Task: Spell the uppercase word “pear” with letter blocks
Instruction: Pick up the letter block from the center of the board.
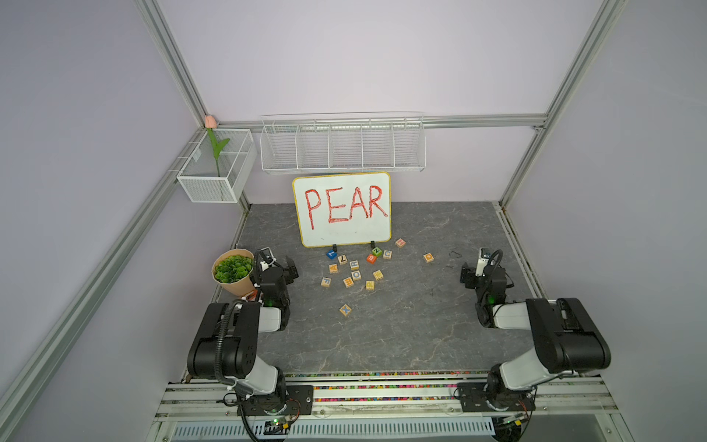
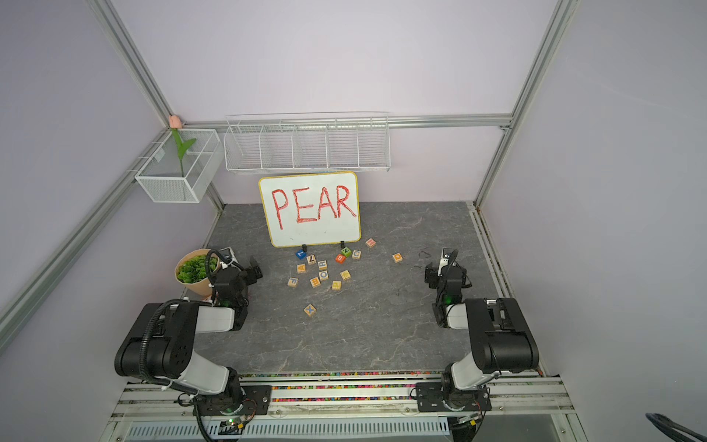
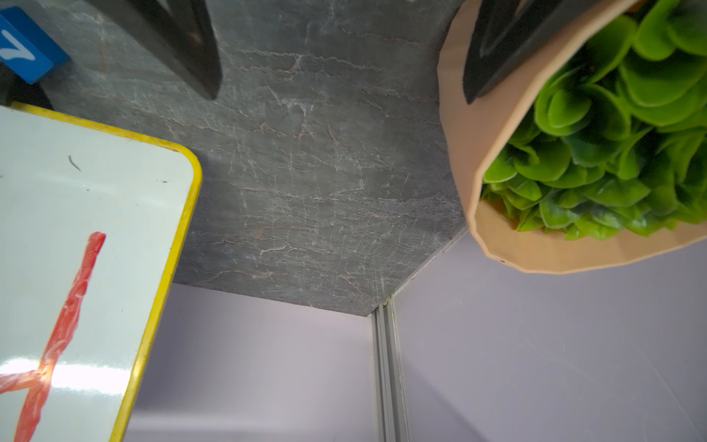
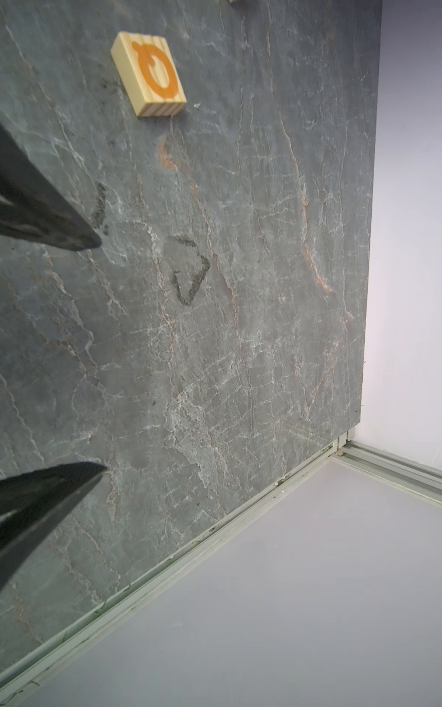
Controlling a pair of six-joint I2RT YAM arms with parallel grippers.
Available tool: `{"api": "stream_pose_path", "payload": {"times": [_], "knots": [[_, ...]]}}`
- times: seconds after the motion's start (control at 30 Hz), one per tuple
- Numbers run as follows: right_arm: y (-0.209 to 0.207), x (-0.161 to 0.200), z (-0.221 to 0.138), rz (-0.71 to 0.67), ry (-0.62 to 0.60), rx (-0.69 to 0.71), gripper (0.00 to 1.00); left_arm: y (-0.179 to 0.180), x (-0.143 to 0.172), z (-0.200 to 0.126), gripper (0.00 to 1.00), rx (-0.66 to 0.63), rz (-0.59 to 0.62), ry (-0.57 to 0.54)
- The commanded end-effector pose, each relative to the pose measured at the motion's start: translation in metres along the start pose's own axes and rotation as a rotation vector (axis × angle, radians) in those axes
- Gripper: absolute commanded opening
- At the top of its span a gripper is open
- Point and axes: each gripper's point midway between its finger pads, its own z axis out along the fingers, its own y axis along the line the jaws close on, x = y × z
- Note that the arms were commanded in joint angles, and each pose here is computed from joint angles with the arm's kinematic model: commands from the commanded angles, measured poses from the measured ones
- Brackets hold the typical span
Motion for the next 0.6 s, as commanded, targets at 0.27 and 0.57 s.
{"api": "stream_pose_path", "payload": {"times": [0.27,0.57], "knots": [[0.002,-0.016,-0.002,0.015,-0.056,-0.014,0.88,-0.003,-0.007,0.002,0.99,0.006,0.005,-0.022],[0.009,-0.07,-0.031,0.002,-0.054,-0.056,0.88,-0.003,-0.007,0.003,0.99,0.01,0.007,-0.021]]}}
